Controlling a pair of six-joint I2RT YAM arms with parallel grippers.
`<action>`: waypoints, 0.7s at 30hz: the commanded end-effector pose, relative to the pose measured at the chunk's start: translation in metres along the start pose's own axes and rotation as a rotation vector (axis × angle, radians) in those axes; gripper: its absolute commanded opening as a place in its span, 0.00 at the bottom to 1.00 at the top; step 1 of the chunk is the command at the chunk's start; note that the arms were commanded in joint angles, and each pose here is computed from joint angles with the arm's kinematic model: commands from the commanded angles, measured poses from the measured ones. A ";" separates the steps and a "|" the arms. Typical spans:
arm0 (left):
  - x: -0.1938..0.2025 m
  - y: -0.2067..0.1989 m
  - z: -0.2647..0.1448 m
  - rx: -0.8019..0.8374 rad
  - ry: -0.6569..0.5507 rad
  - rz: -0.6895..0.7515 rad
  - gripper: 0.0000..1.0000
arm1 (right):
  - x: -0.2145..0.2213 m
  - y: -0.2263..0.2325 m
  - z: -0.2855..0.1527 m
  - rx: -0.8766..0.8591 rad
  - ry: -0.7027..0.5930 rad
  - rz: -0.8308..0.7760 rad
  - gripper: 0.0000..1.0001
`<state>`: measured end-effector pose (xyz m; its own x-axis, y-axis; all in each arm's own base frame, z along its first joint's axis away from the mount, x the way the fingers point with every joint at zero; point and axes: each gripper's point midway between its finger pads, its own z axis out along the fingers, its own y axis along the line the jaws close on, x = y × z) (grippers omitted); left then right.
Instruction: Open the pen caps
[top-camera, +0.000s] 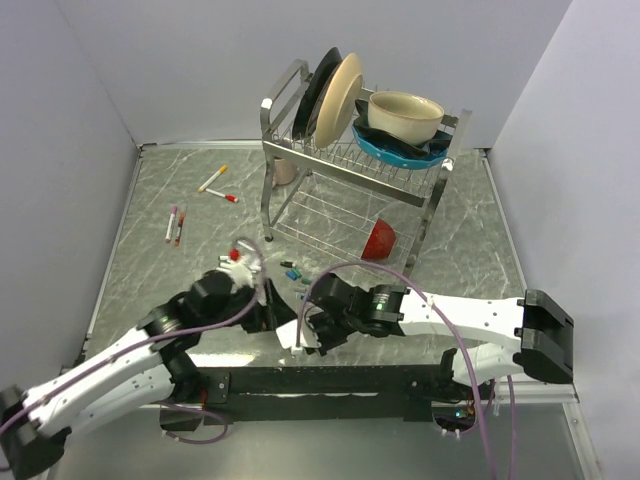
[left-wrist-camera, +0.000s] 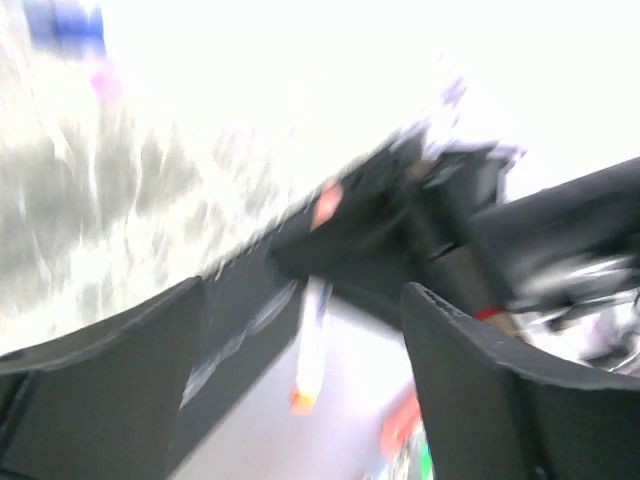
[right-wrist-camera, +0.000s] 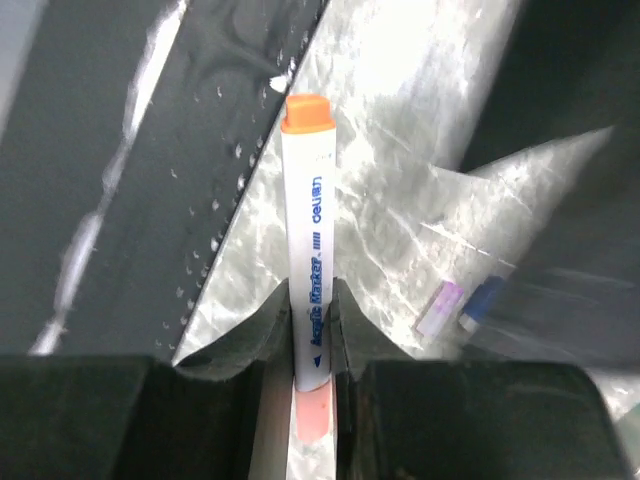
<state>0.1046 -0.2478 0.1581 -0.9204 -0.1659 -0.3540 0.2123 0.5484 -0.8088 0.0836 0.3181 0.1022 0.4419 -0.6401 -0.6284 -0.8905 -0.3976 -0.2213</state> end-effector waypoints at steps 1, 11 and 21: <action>-0.059 -0.014 -0.025 0.063 -0.372 -0.068 0.87 | -0.032 -0.016 -0.011 0.014 -0.098 0.157 0.00; -0.082 -0.009 -0.026 0.240 -0.573 -0.254 0.88 | -0.032 -0.071 -0.041 0.116 -0.251 0.494 0.00; -0.097 -0.027 -0.011 0.238 -0.611 -0.193 0.78 | -0.025 -0.085 -0.031 0.130 -0.253 0.657 0.01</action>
<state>0.1754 -0.2304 0.1722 -0.6700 -0.6640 -0.3320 0.1009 0.3617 -0.9268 0.1416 0.3301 0.1358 -0.1645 -0.6153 -0.7710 -0.9858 0.0755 0.1501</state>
